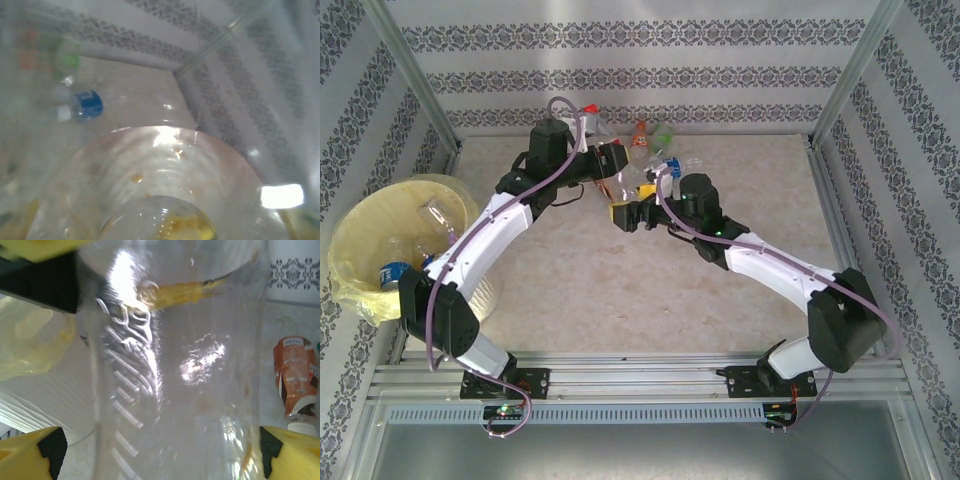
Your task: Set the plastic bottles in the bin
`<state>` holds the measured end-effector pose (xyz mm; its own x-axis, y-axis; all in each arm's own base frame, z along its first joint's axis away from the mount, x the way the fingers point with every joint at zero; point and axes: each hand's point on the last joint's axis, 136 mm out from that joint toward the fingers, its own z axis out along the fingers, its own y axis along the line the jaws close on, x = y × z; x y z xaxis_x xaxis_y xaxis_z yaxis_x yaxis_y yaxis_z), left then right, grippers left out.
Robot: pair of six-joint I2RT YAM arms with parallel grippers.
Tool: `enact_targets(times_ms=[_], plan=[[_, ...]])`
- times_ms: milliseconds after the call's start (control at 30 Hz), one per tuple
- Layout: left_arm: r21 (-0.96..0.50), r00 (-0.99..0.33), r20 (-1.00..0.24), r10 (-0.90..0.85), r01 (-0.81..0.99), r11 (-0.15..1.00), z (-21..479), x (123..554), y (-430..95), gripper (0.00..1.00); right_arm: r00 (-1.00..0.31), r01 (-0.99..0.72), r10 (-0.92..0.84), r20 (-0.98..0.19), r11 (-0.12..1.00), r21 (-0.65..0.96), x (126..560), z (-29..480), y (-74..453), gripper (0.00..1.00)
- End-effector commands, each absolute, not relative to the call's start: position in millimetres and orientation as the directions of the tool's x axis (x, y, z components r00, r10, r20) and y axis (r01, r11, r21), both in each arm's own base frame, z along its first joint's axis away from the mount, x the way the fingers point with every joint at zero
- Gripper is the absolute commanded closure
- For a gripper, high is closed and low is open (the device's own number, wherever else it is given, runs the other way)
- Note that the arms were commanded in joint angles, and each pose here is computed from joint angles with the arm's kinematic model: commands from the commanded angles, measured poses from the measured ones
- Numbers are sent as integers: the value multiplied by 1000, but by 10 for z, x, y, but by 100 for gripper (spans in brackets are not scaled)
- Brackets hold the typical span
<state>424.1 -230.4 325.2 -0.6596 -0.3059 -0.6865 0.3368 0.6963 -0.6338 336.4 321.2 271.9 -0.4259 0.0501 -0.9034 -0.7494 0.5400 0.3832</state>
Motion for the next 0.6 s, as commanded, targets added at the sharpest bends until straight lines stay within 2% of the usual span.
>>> enact_targets(times_ms=[0, 267, 567], plan=[[-544, -592, -742, -314, 258, 799, 3322, 4238, -1949, 43, -315, -764, 71, -947, 573, 297, 3335, 2963, 3043, 2], [-322, -482, -843, -237, 99, 942, 3581, 4060, -1306, 43, -229, -597, 132, -964, 764, 246, 3522, 3071, 2524, 2], [-102, -376, -916, -139, -116, 988, 4003, 3720, -585, 44, -243, -524, 134, -961, 815, 246, 3639, 2960, 2398, 2]])
